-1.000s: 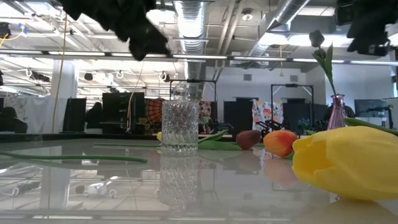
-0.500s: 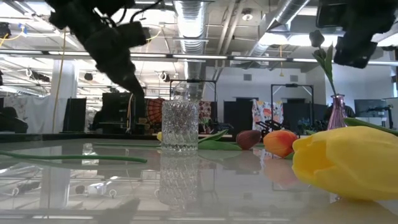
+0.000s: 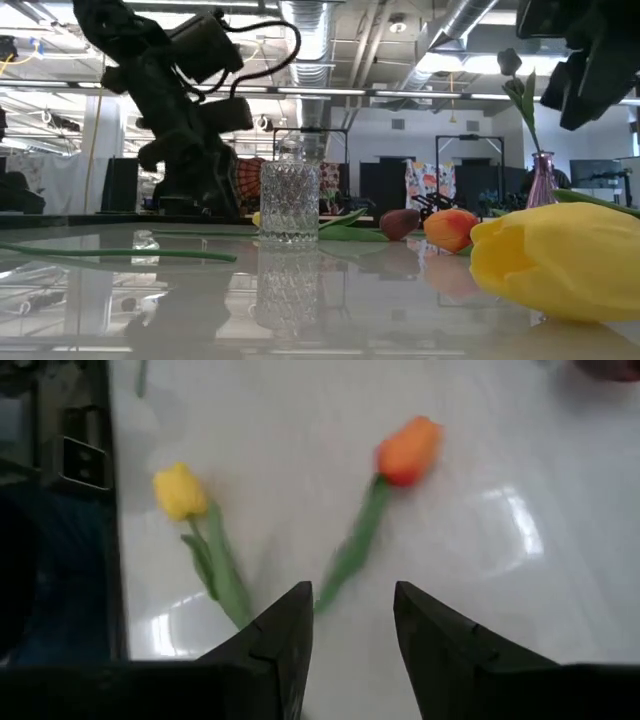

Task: Sort flowers into vase by color
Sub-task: Put the top red flower into the violet vase

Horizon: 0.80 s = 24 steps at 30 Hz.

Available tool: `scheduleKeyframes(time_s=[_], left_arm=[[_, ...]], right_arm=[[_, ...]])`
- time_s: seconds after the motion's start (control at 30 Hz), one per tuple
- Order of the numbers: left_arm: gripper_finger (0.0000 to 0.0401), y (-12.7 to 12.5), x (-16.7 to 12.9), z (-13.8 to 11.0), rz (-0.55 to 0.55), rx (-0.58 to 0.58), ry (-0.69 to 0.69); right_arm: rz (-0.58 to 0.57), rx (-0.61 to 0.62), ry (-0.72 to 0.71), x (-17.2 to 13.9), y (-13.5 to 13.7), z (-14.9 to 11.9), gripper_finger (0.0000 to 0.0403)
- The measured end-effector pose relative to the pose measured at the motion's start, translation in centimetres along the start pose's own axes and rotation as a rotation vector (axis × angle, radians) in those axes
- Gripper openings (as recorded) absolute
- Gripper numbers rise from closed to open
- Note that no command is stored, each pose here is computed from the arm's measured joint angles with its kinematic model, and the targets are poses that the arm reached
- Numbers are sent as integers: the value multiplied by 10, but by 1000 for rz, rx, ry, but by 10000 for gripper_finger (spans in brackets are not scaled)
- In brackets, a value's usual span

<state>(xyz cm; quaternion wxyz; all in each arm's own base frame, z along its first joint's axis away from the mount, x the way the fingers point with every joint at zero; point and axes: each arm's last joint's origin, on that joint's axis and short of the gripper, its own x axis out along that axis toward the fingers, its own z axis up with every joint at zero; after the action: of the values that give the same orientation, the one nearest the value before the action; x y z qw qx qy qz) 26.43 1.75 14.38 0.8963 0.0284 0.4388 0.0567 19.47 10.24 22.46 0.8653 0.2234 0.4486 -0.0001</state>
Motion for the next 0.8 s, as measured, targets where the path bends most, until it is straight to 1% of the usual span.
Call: scheduleKeyframes(time_s=[0.2, 0.3, 0.43, 0.53, 0.6, 0.7, 0.73, 0.8], left_arm=[[169, 5, 12, -4, 6, -9, 32], [169, 9, 17, -7, 2, -26, 54], [161, 14, 20, -10, -69, -66, 71], [127, 16, 20, -12, -66, -83, 87], [91, 17, 20, -13, -60, -88, 94], [28, 19, 20, -13, -60, -107, 96], [14, 19, 20, -13, -61, -118, 98], [8, 20, 20, -13, -61, -131, 97]], right_arm=[[-7, -16, 21, 14, 5, -3, 168], [-4, -17, 19, 16, 6, -3, 168], [11, -15, 2, 17, 8, -1, 168], [15, -15, -8, 19, 9, 0, 168], [10, -21, -5, 20, 9, 0, 168], [14, -22, -8, 21, 9, 0, 168], [14, -21, -9, 21, 9, 0, 168], [17, -21, -14, 21, 10, 0, 168]])
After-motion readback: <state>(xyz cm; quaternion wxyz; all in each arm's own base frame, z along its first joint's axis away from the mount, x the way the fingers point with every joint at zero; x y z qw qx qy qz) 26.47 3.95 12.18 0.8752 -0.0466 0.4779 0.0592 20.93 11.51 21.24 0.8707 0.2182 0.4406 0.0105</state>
